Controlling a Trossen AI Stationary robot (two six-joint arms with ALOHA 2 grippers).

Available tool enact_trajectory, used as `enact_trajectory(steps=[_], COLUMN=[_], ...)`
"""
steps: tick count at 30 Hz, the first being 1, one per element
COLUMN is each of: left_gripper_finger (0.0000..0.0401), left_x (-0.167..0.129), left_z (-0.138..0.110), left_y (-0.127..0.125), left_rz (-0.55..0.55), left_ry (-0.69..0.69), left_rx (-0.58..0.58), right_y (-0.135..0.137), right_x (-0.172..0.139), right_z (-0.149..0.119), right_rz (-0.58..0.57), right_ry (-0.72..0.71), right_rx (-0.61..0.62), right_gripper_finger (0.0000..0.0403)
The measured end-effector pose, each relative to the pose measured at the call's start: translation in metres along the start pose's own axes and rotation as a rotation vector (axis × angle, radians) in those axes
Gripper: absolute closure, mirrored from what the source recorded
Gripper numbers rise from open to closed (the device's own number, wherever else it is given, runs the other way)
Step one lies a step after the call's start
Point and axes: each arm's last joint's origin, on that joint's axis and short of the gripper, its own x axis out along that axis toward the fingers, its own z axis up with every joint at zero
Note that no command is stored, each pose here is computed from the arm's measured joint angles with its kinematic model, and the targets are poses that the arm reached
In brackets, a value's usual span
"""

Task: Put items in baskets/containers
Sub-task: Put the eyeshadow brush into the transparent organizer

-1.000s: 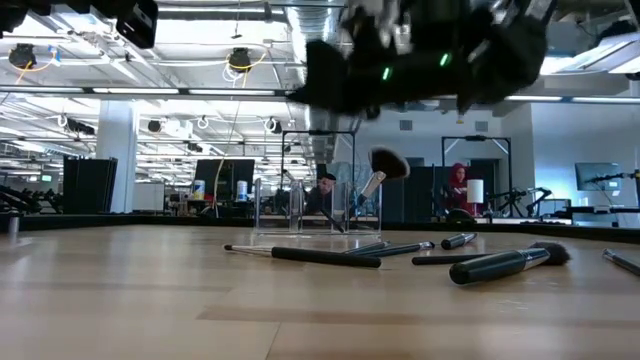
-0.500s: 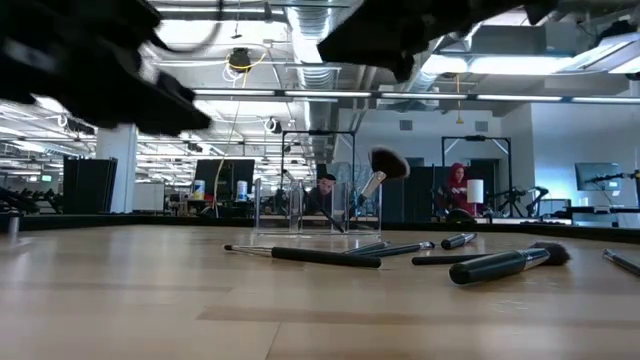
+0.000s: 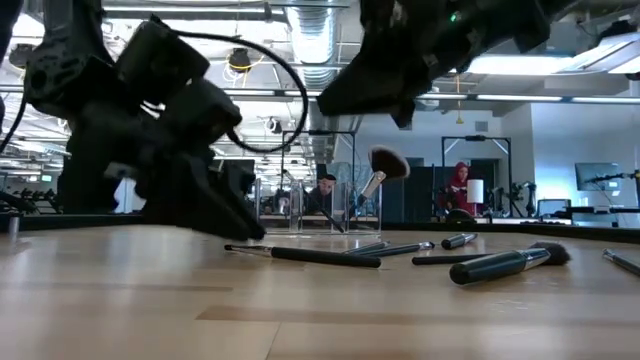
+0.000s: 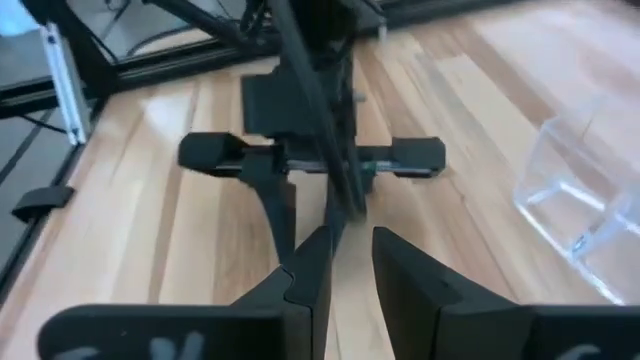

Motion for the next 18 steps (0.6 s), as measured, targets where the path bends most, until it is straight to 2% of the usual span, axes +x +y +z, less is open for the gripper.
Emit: enact_trajectory(steps=[5, 13, 15, 18], left_gripper_finger=[0.0301, 0.031, 0.0328, 0.0376], left_x=[0.003, 0.004, 0.006, 0.009], left_z=[-0.006, -0.007, -0.01, -0.016], left_y=[-0.001, 0.0, 0.0, -0.001], left_rz=[-0.019, -0.022, -0.023, -0.028], left_ry=[0.013, 0.01, 0.018, 0.031], left_rx=[0.002, 0.0, -0.001, -0.005], right_y=[0.001, 0.002, 0.002, 0.003], right_x=[0.007, 0.014, 0.014, 0.014], right_z=[-0.009, -0.013, -0.013, -0.012], right_rz=[-0.002, -0.003, 0.001, 0.003], right_ry=[0.038, 0.04, 0.029, 0.022], right_rx=[-0.003, 0.038, 0.046, 0.091], right_gripper_finger=[0.0304, 0.0221, 0.0208, 0.0196])
